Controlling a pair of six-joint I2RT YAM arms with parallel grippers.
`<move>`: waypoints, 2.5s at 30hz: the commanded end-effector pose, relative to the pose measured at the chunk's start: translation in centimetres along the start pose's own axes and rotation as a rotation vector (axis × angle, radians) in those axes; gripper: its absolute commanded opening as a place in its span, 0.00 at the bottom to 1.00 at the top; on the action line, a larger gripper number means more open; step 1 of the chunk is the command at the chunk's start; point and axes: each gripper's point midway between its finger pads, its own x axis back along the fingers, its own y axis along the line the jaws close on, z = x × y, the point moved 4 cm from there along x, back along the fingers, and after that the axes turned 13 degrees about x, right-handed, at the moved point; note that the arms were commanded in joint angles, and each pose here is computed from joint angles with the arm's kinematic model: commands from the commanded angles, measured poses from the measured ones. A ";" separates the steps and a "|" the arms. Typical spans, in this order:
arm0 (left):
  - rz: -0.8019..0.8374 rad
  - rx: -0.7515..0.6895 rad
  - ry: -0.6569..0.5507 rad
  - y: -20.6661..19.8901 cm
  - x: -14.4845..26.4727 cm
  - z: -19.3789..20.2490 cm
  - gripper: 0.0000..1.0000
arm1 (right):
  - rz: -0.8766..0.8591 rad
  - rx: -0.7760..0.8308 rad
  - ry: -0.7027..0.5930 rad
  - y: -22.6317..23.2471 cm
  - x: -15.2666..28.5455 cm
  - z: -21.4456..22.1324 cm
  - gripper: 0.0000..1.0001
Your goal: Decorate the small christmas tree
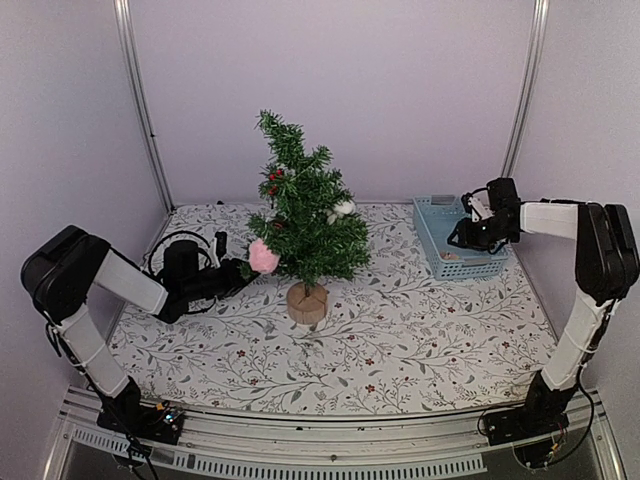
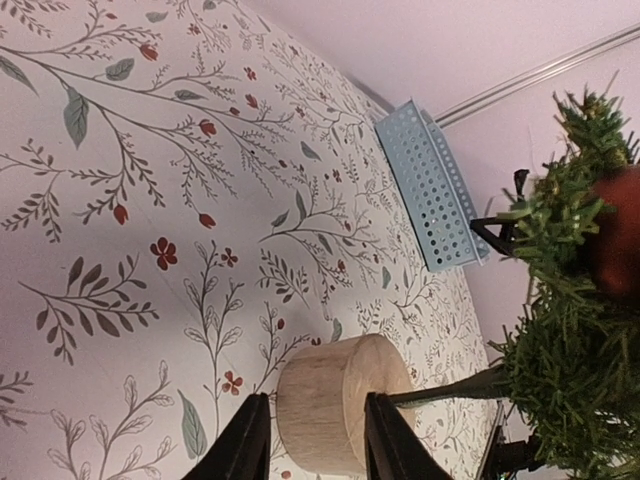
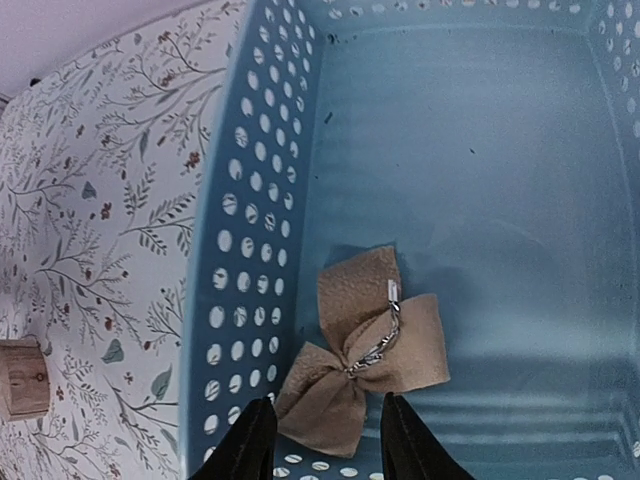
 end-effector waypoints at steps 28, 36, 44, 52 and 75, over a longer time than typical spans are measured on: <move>-0.007 -0.033 -0.027 -0.8 0.2 -1.2 0.34 | 0.047 0.050 0.233 -3.7 -6.9 3.7 0.19; -0.008 -0.067 -0.077 -2.0 1.6 -2.2 0.34 | 0.090 0.104 0.017 -2.6 -1.9 -1.9 0.02; -0.064 -0.141 -0.170 -3.2 4.7 -3.4 0.34 | 0.059 0.171 -0.222 0.2 4.6 -6.1 0.00; -0.064 -0.299 -0.265 -6.8 9.0 -4.3 0.36 | -0.124 0.248 -0.384 4.9 9.8 -6.5 0.00; 0.076 -1.337 -0.207 -24.6 12.2 11.5 0.46 | -0.571 0.014 -0.139 21.2 12.3 3.5 0.00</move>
